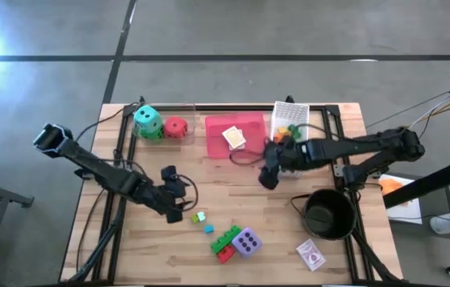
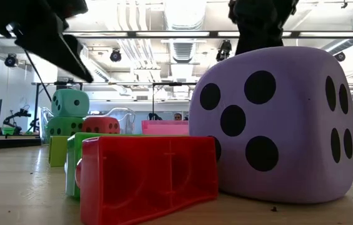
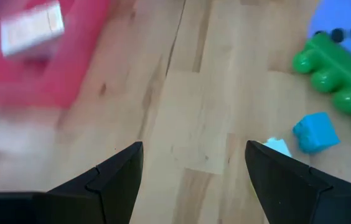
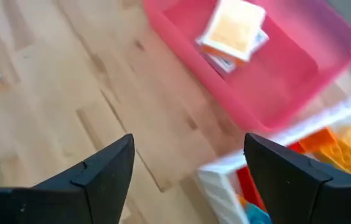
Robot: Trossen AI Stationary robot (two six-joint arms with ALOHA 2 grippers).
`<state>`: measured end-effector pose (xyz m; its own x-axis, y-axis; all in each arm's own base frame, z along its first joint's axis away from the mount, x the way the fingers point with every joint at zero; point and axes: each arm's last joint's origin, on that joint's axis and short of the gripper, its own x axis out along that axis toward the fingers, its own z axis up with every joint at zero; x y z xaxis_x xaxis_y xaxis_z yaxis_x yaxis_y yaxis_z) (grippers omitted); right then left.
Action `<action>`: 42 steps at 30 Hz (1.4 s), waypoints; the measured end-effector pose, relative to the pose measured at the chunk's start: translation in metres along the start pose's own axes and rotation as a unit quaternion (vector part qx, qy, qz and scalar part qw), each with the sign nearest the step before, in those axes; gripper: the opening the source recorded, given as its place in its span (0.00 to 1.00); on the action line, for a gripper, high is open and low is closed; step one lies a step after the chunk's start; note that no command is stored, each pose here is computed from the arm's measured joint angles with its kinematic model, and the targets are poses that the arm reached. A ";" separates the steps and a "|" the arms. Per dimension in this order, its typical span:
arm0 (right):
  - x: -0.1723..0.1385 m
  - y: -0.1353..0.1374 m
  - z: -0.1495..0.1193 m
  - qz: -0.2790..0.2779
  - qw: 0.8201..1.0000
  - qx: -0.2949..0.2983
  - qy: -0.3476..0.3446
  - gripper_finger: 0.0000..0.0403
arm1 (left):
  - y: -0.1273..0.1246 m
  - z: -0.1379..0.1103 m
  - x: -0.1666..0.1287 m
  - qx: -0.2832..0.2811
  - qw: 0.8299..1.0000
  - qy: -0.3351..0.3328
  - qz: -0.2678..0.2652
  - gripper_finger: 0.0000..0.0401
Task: Pick & Place Toys
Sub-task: Put the small green game piece into the white bin
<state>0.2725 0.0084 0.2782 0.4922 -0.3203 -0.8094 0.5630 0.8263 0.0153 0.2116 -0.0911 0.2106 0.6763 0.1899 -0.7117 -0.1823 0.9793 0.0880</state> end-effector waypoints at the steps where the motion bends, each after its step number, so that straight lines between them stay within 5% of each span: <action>1: -0.001 0.006 -0.002 -0.001 1.000 -0.009 -0.009 0.73 | -0.002 -0.001 0.004 -0.014 1.000 0.010 0.003 0.70; 6: -0.001 0.031 -0.013 -0.018 0.997 -0.038 -0.058 0.73 | -0.009 -0.006 0.016 -0.123 0.991 0.056 -0.014 0.70; 11: 0.009 0.042 -0.021 -0.014 0.994 -0.022 -0.109 0.73 | -0.019 -0.015 0.027 -0.168 0.980 0.104 -0.028 0.70; 27: 0.021 0.041 -0.028 -0.005 0.991 -0.016 -0.131 0.73 | -0.067 -0.012 0.066 -0.128 0.977 0.166 -0.026 0.70; 42: 0.021 0.040 -0.028 -0.005 0.991 -0.017 -0.131 0.73 | -0.066 -0.019 0.080 -0.129 0.974 0.183 0.011 0.70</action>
<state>0.2870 0.0481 0.2453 0.6447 -0.4340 -0.6294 0.5481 0.8362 -0.0151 0.2639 -0.1419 0.1348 0.3784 0.1256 -0.9171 -0.3989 0.9162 -0.0391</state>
